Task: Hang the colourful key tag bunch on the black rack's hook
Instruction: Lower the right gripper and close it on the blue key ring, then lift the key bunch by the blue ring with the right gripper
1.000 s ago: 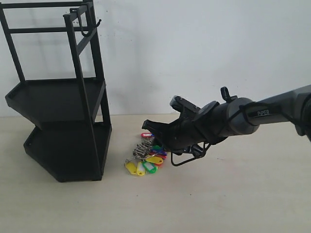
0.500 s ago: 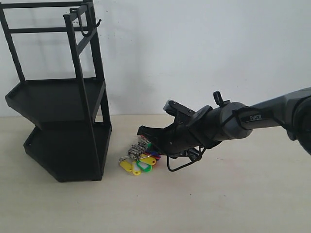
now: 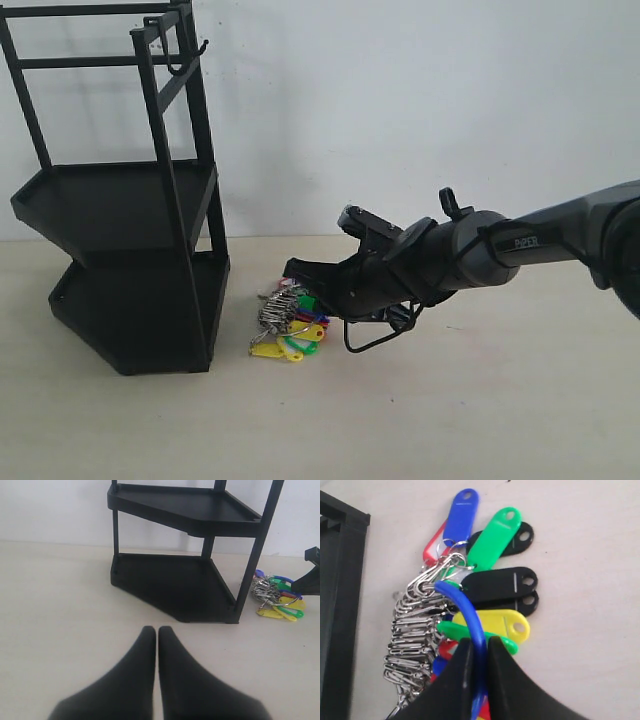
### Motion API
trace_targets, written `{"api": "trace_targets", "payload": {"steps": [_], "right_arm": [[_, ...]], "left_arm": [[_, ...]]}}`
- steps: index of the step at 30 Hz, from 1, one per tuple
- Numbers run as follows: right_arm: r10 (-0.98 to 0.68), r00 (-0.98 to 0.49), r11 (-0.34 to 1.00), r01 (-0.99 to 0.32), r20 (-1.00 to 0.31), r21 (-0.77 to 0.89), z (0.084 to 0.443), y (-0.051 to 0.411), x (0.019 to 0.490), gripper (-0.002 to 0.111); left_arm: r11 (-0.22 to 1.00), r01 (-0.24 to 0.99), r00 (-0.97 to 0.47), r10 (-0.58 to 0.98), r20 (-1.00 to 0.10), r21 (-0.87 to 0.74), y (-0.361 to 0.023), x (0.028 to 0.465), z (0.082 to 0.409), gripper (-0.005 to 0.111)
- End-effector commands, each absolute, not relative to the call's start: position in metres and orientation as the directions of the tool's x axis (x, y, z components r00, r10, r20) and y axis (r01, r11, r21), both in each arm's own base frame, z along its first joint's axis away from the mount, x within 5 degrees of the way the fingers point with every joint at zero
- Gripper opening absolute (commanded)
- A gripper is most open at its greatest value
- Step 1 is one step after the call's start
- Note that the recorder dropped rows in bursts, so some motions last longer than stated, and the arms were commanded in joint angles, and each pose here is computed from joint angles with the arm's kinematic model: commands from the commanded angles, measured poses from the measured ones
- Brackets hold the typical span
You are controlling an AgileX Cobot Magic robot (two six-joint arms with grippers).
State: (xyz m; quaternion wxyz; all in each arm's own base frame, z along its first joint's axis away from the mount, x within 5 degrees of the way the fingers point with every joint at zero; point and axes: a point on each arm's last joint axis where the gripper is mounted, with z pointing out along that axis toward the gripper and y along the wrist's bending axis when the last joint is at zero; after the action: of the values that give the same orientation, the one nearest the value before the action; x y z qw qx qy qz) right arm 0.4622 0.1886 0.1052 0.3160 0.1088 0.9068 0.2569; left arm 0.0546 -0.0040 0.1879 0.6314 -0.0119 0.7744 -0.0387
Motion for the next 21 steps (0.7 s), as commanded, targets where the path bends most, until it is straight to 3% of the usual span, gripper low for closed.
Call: {"api": "trace_targets", "payload": {"steps": [1,21], "right_arm": [[0.350,-0.770,0.850,0.021,-0.534,0.526,0.108,0.188,0.464,0.000],[0.204,-0.694,0.854,-0.219,-0.691,0.472,0.213,0.182,0.452,0.000]], "left_arm": [[0.997,0.028,-0.196,-0.060,-0.979,-0.066,-0.004,0.055,0.188,0.004],[0.997,0.028,-0.196,-0.060,-0.979,-0.066,-0.004,0.055,0.188,0.004]]}}
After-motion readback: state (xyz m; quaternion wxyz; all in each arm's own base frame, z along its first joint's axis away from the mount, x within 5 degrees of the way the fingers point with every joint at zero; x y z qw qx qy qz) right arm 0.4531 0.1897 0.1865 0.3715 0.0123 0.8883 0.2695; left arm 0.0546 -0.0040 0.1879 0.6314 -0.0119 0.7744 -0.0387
